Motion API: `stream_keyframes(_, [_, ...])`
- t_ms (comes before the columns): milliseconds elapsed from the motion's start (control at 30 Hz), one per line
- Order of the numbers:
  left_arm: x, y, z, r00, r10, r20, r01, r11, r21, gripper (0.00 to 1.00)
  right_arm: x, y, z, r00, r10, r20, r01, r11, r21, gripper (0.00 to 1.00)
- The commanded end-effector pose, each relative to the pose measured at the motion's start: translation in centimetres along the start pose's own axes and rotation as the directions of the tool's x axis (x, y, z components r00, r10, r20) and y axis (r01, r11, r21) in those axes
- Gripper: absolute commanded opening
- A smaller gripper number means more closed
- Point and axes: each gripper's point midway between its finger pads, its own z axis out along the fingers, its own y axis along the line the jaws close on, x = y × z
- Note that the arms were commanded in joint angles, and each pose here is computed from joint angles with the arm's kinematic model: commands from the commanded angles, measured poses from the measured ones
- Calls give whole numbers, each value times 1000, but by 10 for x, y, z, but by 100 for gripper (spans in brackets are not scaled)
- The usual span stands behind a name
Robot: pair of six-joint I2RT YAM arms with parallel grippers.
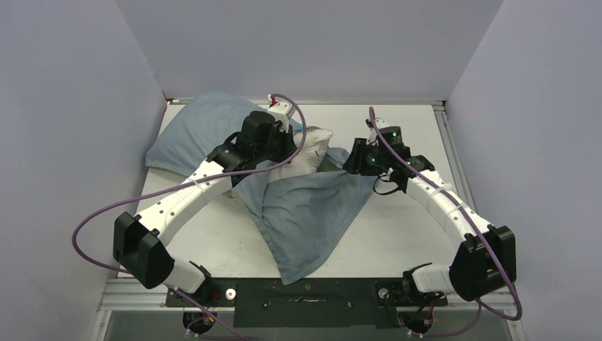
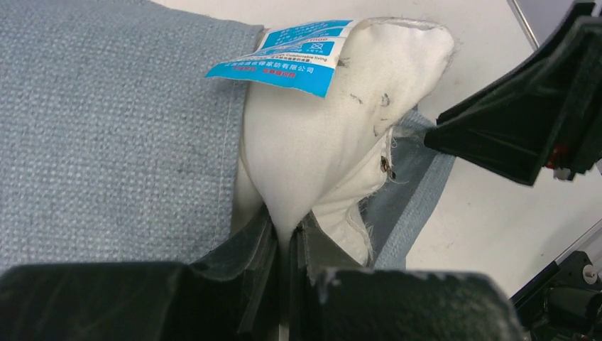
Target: Remove the pillowcase from the pillow
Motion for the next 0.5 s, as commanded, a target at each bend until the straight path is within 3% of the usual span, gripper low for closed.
stream_keyframes(0, [-54,-10,-1,991,-18,131,12,999,45,0,-37,35,-36,963,-190,189,197,980,-17,43])
stream_keyframes(167, [-54,-16,6,993,-26,111,17,997,75,0,-27,85,-47,927,-253,278,300,943,-142,59])
stream_keyframes(467, [-48,-15,13,997,-24,79,19,997,71,0,-5,164,-40,880,-326,346,424,868,-258,65])
